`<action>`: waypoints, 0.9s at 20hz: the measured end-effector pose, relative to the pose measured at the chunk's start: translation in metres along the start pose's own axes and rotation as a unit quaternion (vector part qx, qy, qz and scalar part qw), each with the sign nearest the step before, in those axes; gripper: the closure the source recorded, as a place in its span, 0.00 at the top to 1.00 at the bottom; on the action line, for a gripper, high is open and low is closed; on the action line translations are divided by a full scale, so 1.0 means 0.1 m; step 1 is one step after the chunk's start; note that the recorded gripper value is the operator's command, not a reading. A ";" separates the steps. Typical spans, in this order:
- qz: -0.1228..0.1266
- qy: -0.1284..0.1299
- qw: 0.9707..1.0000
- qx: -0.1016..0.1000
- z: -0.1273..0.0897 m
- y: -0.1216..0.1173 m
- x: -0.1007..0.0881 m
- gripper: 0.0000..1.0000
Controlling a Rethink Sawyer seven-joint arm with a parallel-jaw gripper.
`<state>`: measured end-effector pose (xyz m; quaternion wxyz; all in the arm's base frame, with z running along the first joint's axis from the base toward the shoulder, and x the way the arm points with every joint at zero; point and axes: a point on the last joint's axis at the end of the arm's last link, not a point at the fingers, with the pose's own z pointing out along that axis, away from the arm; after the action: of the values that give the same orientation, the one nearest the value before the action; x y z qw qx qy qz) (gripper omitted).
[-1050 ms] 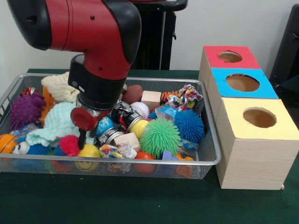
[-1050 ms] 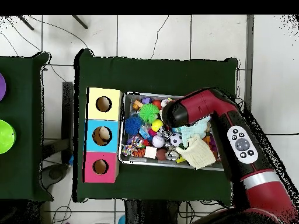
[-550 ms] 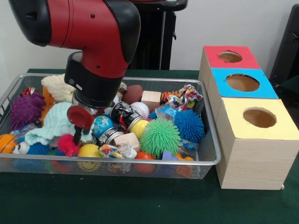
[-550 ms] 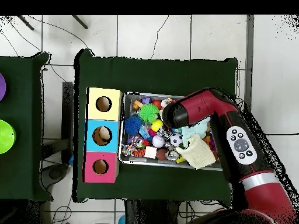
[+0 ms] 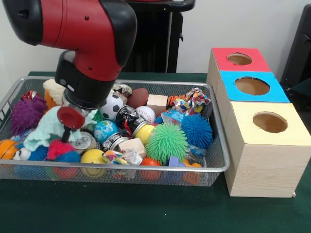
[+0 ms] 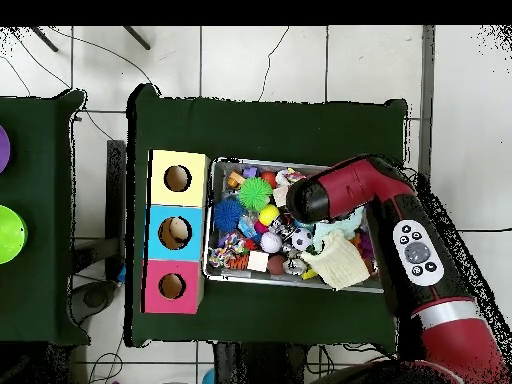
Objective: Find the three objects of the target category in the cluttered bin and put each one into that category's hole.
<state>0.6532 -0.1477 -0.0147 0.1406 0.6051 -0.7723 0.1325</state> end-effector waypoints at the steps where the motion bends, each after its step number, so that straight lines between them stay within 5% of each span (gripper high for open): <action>1: -0.004 0.005 1.000 -0.004 0.01 0.01 0.03 1.00; 9: -0.017 0.041 0.998 -0.035 0.18 0.11 0.29 1.00; 18: -0.016 0.062 0.996 -0.060 0.39 0.20 0.34 1.00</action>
<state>0.6241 -0.1883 -0.0382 0.2268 0.5982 -0.7590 0.1209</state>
